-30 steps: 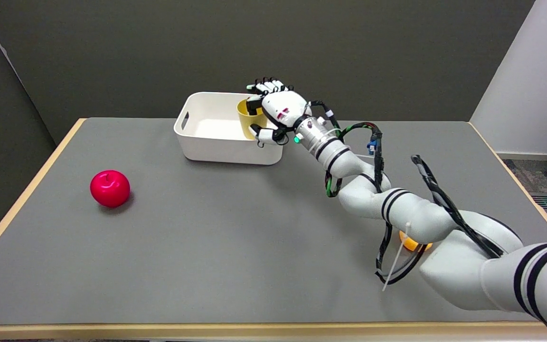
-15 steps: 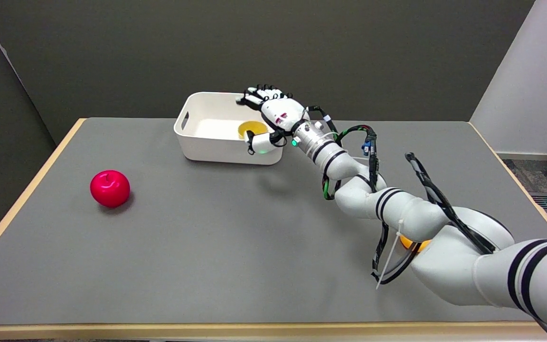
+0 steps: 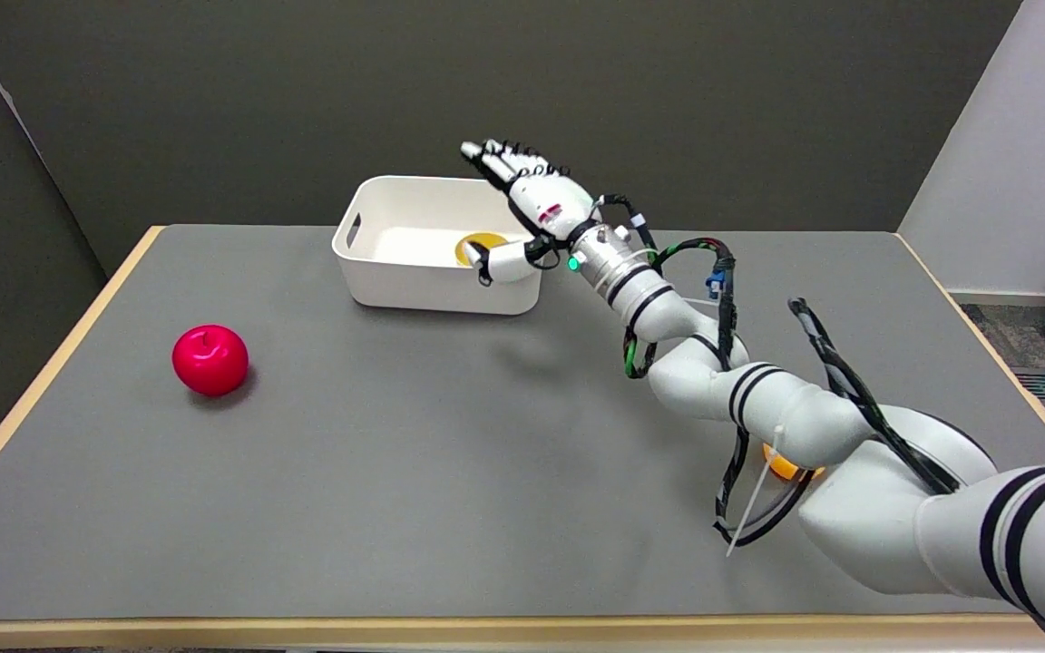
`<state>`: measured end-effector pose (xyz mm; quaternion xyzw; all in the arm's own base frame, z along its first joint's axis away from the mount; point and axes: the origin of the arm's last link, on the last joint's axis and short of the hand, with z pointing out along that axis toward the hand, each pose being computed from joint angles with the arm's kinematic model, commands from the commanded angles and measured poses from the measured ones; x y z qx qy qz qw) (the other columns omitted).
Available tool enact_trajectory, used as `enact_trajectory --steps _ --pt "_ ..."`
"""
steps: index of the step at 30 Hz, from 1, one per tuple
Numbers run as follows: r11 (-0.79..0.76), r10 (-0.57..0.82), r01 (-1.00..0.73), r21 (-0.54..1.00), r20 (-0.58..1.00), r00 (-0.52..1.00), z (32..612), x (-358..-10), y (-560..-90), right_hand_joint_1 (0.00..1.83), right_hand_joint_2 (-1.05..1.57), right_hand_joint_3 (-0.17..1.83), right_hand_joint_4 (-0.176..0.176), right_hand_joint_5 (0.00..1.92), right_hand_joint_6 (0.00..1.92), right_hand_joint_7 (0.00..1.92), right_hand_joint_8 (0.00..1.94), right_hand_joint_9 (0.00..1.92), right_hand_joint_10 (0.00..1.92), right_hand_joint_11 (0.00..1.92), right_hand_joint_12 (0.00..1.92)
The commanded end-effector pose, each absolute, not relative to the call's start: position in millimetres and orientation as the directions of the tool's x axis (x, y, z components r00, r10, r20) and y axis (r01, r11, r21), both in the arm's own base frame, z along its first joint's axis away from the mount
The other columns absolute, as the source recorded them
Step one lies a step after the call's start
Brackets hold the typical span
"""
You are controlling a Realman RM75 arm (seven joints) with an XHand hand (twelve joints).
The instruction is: Place the cup in the white box.
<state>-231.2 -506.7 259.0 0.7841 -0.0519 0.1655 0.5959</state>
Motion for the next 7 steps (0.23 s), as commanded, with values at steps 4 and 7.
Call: enact_trajectory --steps 4,7 --pt "-0.534 0.405 -0.586 0.61 0.792 0.456 320 -179 -397 0.79 0.74 0.94 0.061 0.0 0.07 0.0 0.01 0.59 1.37 0.13 1.23" --pt "-0.583 0.394 -0.651 0.486 0.87 0.296 334 -186 -379 1.48 0.81 0.91 0.077 0.0 0.0 0.0 0.0 0.62 1.88 0.41 1.47"
